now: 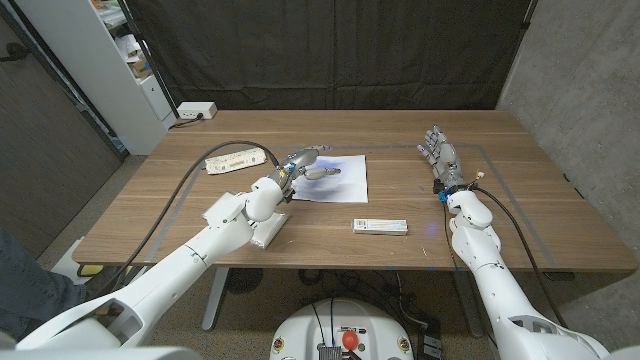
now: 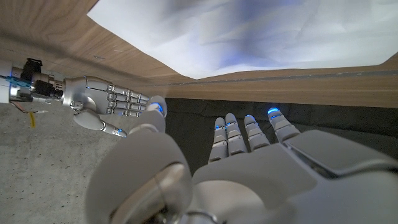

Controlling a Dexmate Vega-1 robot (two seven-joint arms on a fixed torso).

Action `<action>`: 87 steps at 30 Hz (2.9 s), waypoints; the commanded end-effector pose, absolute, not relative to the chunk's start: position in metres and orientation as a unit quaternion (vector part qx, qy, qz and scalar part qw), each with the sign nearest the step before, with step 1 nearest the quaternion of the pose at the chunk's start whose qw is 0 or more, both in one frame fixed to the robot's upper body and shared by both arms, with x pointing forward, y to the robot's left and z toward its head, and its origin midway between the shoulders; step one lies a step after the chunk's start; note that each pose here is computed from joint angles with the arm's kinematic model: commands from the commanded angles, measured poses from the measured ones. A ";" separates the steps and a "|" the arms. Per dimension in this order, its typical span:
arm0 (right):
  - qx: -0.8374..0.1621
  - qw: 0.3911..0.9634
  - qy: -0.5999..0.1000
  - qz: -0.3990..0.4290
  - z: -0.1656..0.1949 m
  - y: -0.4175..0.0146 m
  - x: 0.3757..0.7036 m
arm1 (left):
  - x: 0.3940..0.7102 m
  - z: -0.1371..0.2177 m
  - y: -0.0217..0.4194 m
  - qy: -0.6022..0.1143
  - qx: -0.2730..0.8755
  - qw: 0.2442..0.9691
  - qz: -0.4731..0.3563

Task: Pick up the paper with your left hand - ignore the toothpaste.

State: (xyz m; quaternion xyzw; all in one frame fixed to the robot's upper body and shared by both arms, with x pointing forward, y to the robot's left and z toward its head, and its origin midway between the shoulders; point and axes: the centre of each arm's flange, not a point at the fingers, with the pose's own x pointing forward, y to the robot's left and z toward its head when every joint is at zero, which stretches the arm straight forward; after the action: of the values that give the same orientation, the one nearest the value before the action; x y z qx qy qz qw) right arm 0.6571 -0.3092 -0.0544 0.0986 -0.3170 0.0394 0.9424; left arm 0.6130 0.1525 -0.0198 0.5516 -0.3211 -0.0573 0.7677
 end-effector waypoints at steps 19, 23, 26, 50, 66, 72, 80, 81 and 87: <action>0.098 0.943 -0.316 0.035 -0.051 -0.311 0.662 | 0.627 -0.037 0.145 -0.303 0.556 0.771 -0.074; 0.097 0.943 -0.317 0.035 -0.051 -0.309 0.663 | 0.628 -0.038 0.146 -0.303 0.556 0.770 -0.074; 0.097 0.943 -0.317 0.035 -0.050 -0.308 0.663 | 0.628 -0.038 0.148 -0.302 0.556 0.771 -0.074; 0.092 0.946 -0.310 0.035 -0.051 -0.303 0.666 | 0.643 -0.047 0.149 -0.287 0.548 0.780 -0.089; 0.094 0.946 -0.308 0.034 -0.051 -0.302 0.670 | 0.649 -0.054 0.150 -0.266 0.554 0.783 -0.095; 0.096 0.946 -0.308 0.035 -0.052 -0.301 0.674 | 0.650 -0.054 0.150 -0.254 0.564 0.781 -0.093; 0.099 0.945 -0.308 0.037 -0.053 -0.301 0.676 | 0.651 -0.052 0.148 -0.239 0.574 0.778 -0.092; 0.100 0.945 -0.308 0.036 -0.053 -0.301 0.677 | 0.651 -0.052 0.147 -0.237 0.575 0.778 -0.093; 0.101 0.945 -0.310 0.034 -0.054 -0.303 0.675 | 0.652 -0.050 0.144 -0.228 0.579 0.777 -0.099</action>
State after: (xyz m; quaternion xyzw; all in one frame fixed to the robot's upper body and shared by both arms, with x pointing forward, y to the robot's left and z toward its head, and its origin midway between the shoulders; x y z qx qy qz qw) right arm 0.6748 -0.3014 -0.0526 0.0987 -0.3085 0.0354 0.9454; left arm 0.6497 0.1470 -0.0510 0.5693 -0.2480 -0.0931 0.7783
